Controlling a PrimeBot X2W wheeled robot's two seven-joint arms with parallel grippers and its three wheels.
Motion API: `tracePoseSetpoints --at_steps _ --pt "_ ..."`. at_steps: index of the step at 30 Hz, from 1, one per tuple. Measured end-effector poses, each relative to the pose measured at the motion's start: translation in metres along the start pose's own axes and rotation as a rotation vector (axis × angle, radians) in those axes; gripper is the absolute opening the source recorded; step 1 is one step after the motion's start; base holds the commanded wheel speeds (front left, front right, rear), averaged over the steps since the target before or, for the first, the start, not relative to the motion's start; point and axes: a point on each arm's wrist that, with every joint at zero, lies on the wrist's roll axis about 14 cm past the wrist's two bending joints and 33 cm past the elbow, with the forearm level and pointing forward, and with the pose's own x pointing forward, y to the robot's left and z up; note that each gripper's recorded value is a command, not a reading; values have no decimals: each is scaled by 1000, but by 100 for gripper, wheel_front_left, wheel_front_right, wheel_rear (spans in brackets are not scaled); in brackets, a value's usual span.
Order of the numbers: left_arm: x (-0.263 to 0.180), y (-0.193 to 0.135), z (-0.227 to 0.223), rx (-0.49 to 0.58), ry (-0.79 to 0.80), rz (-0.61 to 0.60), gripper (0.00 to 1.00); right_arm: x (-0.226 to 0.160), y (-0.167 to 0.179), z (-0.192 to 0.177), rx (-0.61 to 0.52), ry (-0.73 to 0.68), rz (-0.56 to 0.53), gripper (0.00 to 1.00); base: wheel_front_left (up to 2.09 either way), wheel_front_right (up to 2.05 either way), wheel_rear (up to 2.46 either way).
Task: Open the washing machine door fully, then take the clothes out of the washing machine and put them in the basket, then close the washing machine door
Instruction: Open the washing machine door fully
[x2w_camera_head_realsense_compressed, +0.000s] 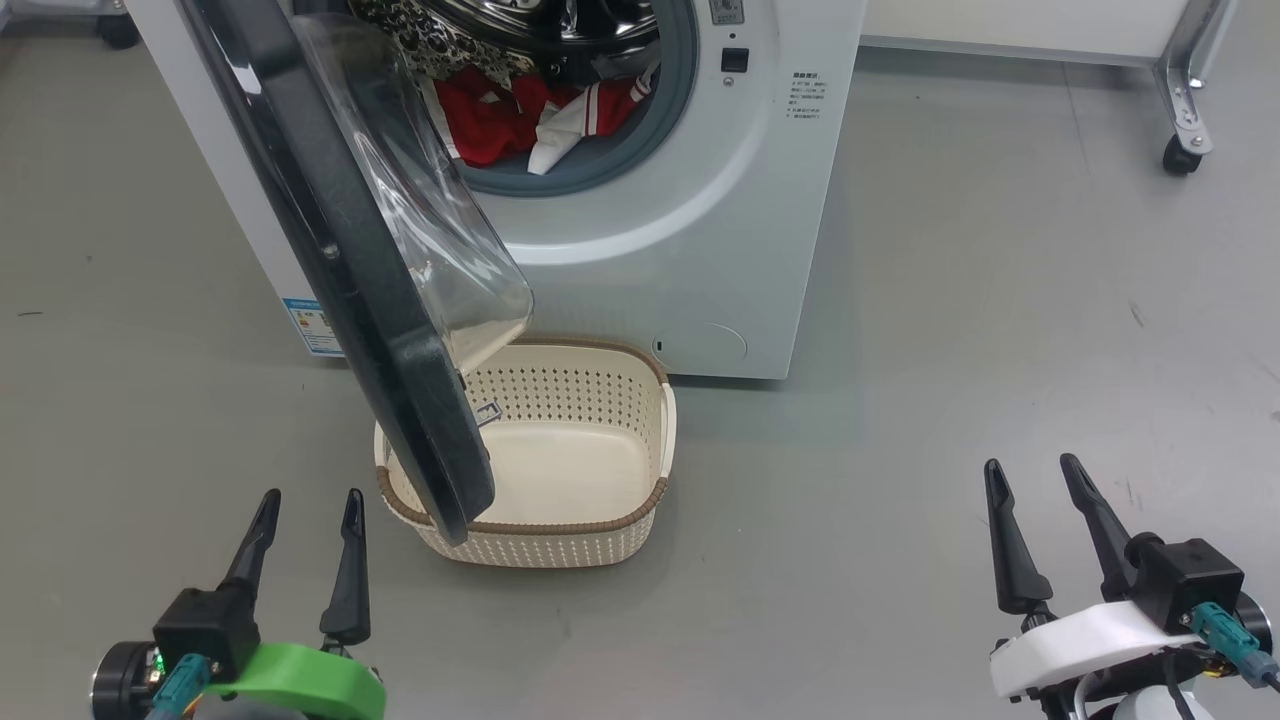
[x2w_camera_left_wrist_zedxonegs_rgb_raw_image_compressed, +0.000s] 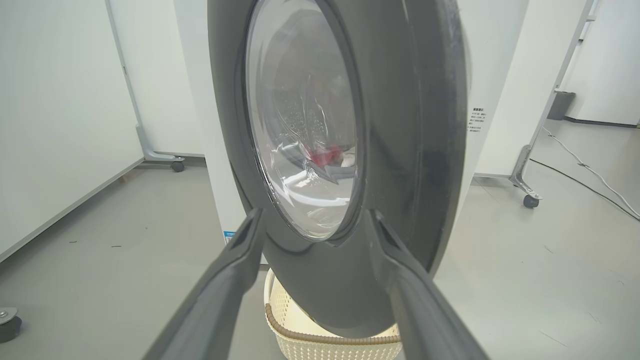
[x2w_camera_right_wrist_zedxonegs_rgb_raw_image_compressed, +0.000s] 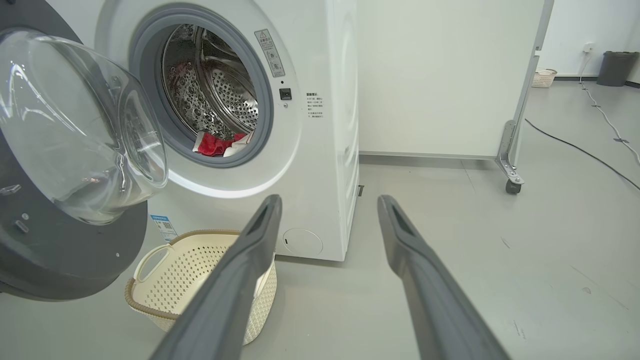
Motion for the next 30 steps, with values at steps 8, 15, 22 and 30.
tracePoseSetpoints --at_steps 8,15,22,30 --pt "0 -1 0 -2 1 -3 100 -1 0 0 0 -3 2 100 0 0 0" --pt "0 -3 -1 -3 2 -8 100 -3 -1 -1 1 -2 -7 100 0 0 0" --pt "0 -4 -1 -3 3 -10 100 -4 0 -2 1 0 -5 100 0 0 0" --pt "0 -5 -1 -3 4 -13 100 -4 1 -1 -4 -5 2 100 0 0 0"
